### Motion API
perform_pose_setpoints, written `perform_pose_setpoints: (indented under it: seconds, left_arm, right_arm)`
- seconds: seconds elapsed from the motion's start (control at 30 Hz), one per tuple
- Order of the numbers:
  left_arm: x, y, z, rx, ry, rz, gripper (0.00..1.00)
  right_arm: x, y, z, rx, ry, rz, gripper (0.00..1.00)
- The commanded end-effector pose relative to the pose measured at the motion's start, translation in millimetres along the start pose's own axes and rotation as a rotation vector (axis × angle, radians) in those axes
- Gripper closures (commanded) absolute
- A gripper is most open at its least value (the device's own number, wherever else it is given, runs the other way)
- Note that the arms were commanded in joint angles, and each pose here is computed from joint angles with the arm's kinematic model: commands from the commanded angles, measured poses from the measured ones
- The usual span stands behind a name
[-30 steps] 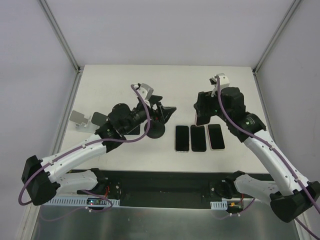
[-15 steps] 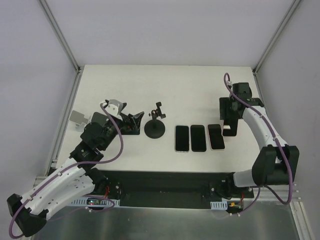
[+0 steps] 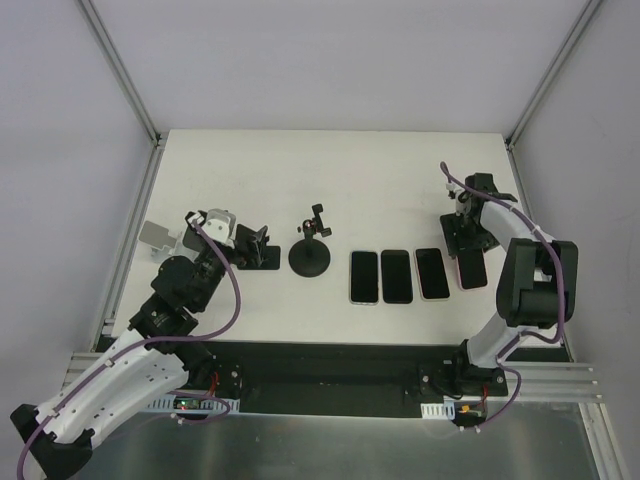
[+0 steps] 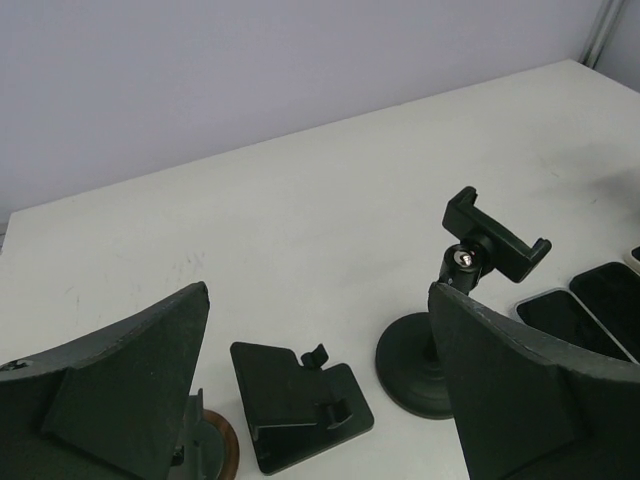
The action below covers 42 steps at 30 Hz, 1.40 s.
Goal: Remove the phone from the phone stand
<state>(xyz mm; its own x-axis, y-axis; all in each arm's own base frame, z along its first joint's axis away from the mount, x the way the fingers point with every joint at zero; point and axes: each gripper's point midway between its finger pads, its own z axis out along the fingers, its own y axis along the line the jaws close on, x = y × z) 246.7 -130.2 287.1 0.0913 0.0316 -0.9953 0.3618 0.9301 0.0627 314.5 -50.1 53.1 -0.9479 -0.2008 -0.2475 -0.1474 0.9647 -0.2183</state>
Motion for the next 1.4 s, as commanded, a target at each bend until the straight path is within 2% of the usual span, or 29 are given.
perform_pose_setpoints:
  seconds: [0.0,0.3,0.73,0.9,1.0,1.23,1.37]
  left_arm:
    - [-4.5,4.6,-0.1,-0.016,-0.014,0.023,0.1]
    - [-1.6,2.0,1.0,-0.005,-0.011,0.02,0.1]
    - [-0.7,3.4,1.7,-0.008,-0.01,0.019,0.1]
    - [-1.2,2.3,1.5,-0.002,-0.012,0.012,0.1]
    - [-1.3,1.2,1.3,0.004,-0.012,0.009,0.1]
    - [-1.4,1.1,0.8,0.006,-0.014,0.009,0.1]
    - [-1.8,1.2,0.3,0.006,-0.015,0.005,0.1]
  right_arm:
    - [-3.7,-3.1,6.3,-0.01,0.033,-0.031,0.89]
    - [9.4,6.3,29.3,-0.034,0.115,0.003,0.87]
    - [37.3,6.2,27.9,-0.004,0.164,0.009,0.83]
    - [46.9,5.6,26.0,0.006,0.176,0.003,0.74]
    - [45.5,9.8,26.9,-0.019,0.166,0.002,0.65]
    - [39.1,5.8,28.3,-0.015,0.168,0.003,0.36]
    - [27.4,6.2,23.8,-0.026,0.133,0.025,0.29]
